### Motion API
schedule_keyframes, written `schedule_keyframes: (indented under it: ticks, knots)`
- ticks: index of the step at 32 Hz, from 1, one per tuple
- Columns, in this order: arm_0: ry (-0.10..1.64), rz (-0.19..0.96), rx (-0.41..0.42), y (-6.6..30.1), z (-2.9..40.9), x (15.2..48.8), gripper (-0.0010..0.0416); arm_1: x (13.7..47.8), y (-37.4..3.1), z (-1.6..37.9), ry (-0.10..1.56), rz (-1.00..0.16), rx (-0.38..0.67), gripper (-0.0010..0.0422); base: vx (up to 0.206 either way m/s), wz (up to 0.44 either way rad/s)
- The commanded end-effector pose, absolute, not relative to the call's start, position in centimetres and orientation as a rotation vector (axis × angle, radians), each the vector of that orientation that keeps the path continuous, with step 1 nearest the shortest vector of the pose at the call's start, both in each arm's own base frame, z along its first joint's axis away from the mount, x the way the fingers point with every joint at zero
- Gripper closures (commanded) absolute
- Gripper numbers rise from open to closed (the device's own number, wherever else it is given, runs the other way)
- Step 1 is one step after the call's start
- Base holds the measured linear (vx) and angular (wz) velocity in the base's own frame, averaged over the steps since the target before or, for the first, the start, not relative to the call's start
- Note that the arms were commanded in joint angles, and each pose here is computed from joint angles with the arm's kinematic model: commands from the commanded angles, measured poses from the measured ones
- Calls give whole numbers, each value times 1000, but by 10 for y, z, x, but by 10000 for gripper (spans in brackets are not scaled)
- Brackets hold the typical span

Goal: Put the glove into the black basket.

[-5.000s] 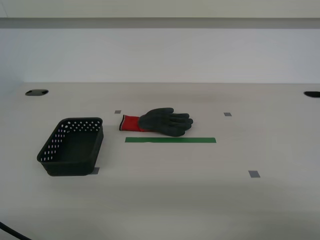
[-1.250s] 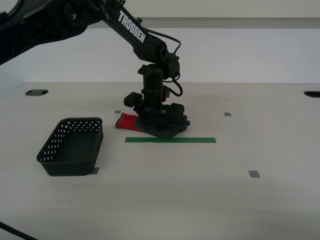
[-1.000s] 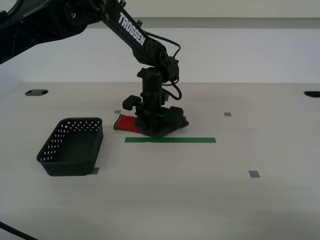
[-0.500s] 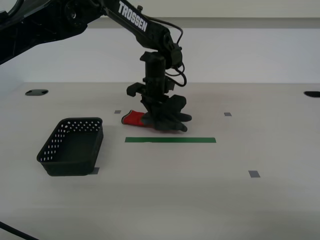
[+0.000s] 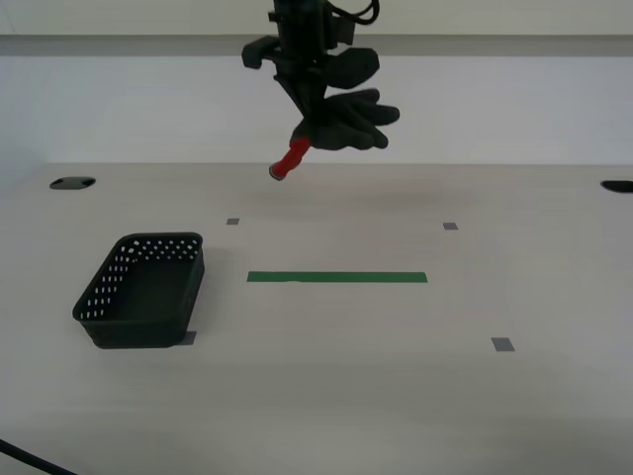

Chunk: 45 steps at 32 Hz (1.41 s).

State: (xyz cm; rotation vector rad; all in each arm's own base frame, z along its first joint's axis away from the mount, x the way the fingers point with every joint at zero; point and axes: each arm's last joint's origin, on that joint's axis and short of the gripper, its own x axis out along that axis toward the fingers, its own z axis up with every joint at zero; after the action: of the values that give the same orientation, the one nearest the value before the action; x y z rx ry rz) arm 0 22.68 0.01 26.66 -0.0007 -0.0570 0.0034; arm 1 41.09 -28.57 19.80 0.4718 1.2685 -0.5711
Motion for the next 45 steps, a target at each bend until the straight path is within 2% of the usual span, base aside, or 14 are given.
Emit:
schedule_keyframes:
  ticks: [1, 10, 16, 20, 22, 26, 29, 33, 37, 41, 45]
  knots:
    - [-57, 3, 0, 0, 267, 227, 405, 401, -279, 223, 1281, -601, 479, 414, 0, 0]
    - [-50, 3, 0, 0, 266, 227, 405, 376, -259, 272, 1313, -634, 509, 413, 0, 0]
    - [-46, 3, 0, 0, 266, 227, 405, 352, -237, 318, 1309, -626, 503, 413, 0, 0]
    - [-37, 3, -1, 0, 265, 227, 405, 331, -205, 360, 1249, -584, 457, 413, 0, 0]
    - [-33, 3, -1, 0, 265, 227, 405, 328, -198, 366, 1241, -570, 444, 413, 0, 0]
    - [-16, 4, 0, 0, 263, 227, 405, 304, -159, 378, 1256, -455, 424, 413, 0, 0]
    - [-15, 3, -1, 0, 263, 227, 405, 294, -140, 365, 1291, -409, 410, 413, 0, 0]
    - [-14, 3, 0, 0, 263, 227, 405, 282, -109, 326, 1324, -336, 354, 413, 0, 0]
    - [-13, 4, 0, 0, 263, 227, 405, 277, -86, 258, 1413, -279, 322, 413, 0, 0]
    - [-14, 3, -1, 0, 263, 227, 405, 275, -79, 199, 1353, -262, 297, 413, 0, 0]
    - [-14, 4, -1, 0, 263, 227, 405, 273, -74, 164, 1371, -270, 245, 413, 0, 0]
